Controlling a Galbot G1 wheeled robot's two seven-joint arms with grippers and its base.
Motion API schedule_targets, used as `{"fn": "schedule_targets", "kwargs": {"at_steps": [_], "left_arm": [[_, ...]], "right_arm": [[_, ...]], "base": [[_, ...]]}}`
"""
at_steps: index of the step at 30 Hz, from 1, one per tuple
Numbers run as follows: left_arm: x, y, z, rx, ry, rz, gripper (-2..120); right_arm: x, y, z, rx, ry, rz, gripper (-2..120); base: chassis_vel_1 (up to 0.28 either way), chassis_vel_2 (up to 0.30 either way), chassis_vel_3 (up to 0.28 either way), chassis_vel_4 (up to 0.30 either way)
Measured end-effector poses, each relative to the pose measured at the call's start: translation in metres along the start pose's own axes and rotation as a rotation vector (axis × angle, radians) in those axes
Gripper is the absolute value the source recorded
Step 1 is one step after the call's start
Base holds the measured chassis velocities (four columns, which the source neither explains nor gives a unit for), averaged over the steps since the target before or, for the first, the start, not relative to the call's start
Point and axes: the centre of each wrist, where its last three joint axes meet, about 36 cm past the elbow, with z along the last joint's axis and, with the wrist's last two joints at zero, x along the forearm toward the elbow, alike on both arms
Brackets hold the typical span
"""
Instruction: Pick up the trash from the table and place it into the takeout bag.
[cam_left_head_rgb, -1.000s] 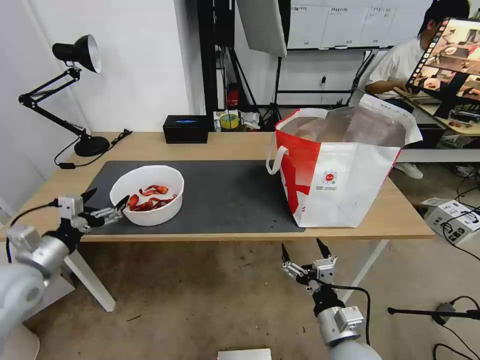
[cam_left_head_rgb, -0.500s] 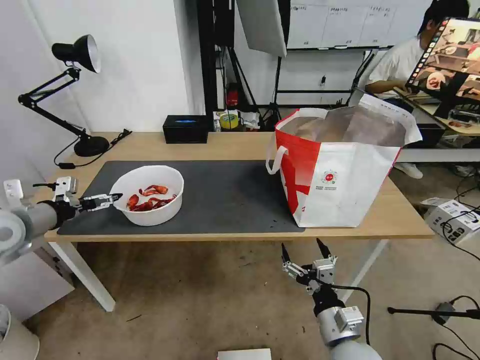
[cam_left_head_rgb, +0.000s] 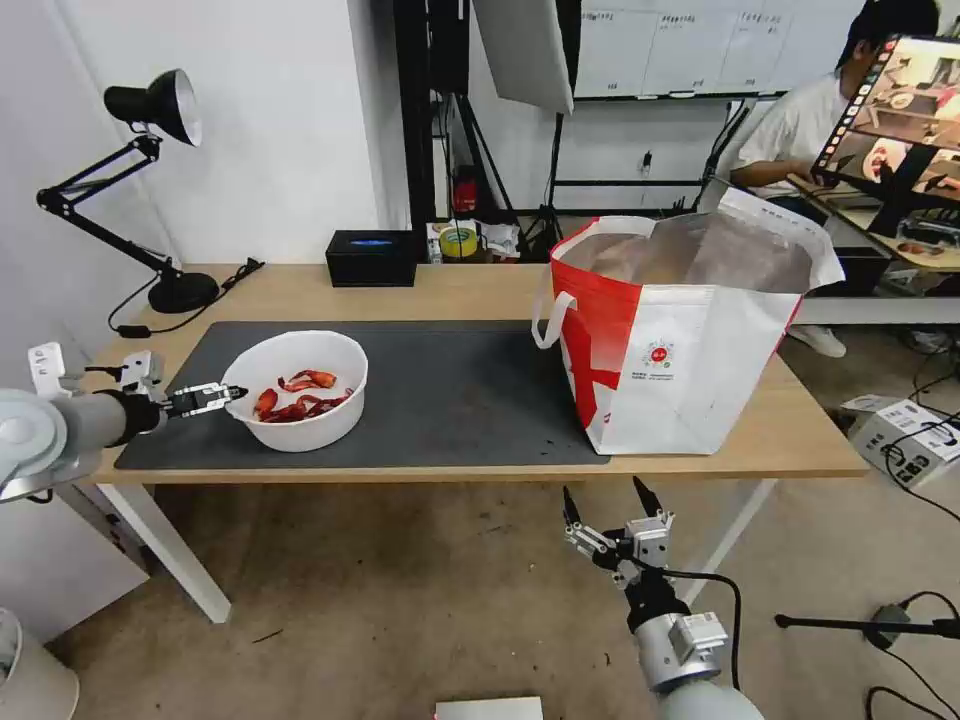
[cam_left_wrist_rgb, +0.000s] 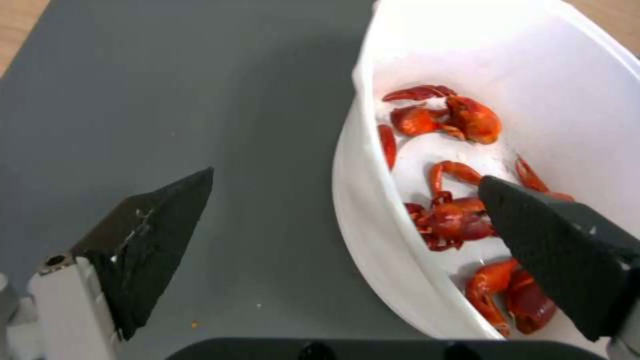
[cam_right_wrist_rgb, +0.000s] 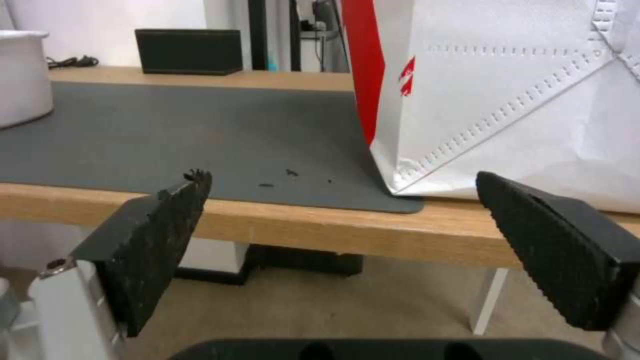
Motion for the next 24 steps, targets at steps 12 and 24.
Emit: {"fn": "schedule_targets", "kwargs": {"at_steps": [12,24], "left_arm": [[-0.019,-0.007,-0.004,0.045,0.031,-0.025,100],[-0.034,-0.01,-0.001,0.046,0.048,-0.04,100]], "right_arm": [[0.0,0.0,0.0,0.0,0.0,0.0,100],[0.0,0.0,0.0,0.0,0.0,0.0,100]], "base": [[0.0,0.0,0.0,0.0],[0.0,0.0,0.0,0.0]]}}
